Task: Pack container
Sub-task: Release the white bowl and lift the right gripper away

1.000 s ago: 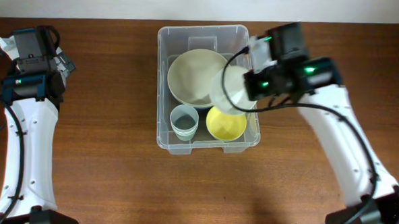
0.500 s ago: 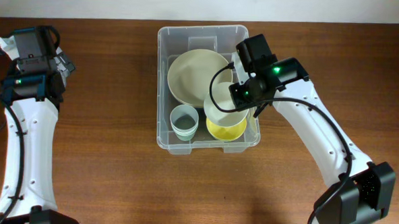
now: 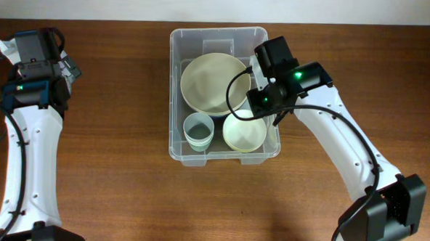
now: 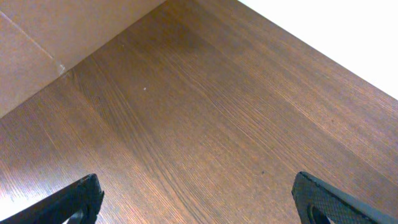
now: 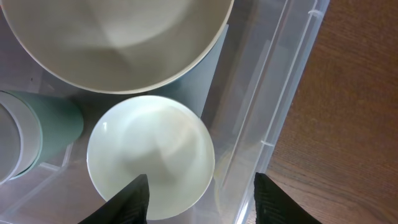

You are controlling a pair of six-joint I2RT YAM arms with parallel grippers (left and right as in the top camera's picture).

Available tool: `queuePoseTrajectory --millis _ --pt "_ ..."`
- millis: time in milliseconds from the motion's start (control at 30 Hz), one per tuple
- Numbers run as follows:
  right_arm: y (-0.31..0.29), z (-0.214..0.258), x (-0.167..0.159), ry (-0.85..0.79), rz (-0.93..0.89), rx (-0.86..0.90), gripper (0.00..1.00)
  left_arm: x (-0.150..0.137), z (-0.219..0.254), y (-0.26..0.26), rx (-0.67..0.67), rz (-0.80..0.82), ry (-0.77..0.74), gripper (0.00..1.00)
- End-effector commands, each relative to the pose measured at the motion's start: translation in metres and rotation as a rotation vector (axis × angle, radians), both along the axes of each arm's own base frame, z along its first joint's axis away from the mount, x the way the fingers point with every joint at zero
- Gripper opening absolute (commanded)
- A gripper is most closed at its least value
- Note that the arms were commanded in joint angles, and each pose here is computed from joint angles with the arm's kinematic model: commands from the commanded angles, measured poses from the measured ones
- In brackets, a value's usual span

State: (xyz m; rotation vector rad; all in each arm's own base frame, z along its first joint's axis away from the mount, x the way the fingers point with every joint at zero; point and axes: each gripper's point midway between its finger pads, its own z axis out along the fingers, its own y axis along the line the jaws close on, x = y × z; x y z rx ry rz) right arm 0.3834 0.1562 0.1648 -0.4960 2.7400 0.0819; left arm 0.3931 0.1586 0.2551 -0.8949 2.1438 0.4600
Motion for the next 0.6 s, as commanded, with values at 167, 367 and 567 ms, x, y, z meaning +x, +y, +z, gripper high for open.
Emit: queuePoseTrajectory --millis 167,367,567 --pt "-0.004 0.055 0.008 -0.148 -0.032 0.025 0.50 -0.001 0.006 0.004 0.017 0.010 -0.005 1.00" --pt "-0.062 0.068 0.027 -0.238 -0.314 -0.074 0.73 -0.001 0.006 0.004 0.017 0.010 -0.005 1.00" --pt "-0.128 0.080 0.050 -0.274 -0.483 -0.004 0.99 -0.001 0.006 0.004 0.017 0.010 -0.005 0.99"
